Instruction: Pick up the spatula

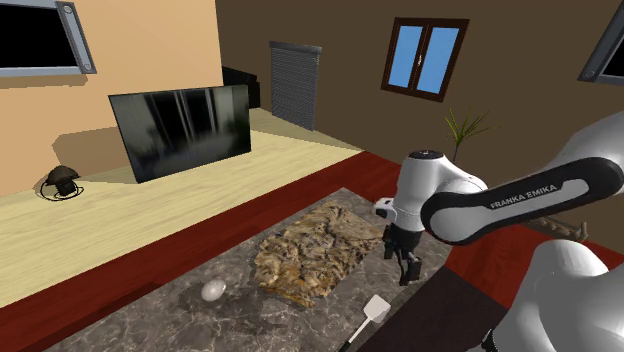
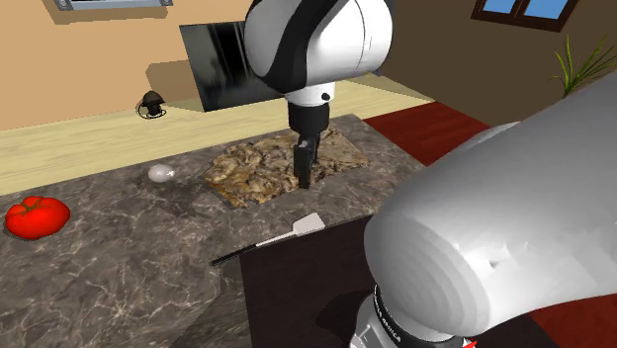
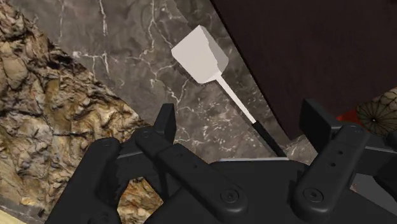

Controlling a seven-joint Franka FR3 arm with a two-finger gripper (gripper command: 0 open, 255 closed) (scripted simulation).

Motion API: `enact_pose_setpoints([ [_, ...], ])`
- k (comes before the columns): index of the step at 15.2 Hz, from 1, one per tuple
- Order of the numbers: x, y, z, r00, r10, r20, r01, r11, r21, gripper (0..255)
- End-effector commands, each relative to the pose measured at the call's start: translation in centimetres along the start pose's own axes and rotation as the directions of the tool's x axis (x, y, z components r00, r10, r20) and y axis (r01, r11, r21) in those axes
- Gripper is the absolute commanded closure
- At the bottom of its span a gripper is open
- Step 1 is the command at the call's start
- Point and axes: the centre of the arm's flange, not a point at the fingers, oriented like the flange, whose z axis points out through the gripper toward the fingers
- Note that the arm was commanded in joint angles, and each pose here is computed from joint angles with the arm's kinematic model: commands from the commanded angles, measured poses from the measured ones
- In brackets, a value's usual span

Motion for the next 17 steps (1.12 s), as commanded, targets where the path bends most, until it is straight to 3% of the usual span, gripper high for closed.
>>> enact_pose_setpoints([
  [1, 0.6, 0.0, 2.6, 0.995, -0.103, -0.009, 0.103, 0.995, -0.014, 0],
  [3, 1.3, -0.2, 5.1, 0.98, -0.2, -0.014, 0.2, 0.98, -0.024, 0],
  [6, 2.3, -0.5, 8.8, 0.939, -0.342, -0.02, 0.341, 0.939, -0.04, 0],
  [12, 4.2, -1.4, 15.9, 0.81, -0.586, -0.024, 0.584, 0.809, -0.072, 0],
  [17, 4.3, -1.2, 18.5, 0.81, -0.586, -0.024, 0.584, 0.809, -0.072, 0],
])
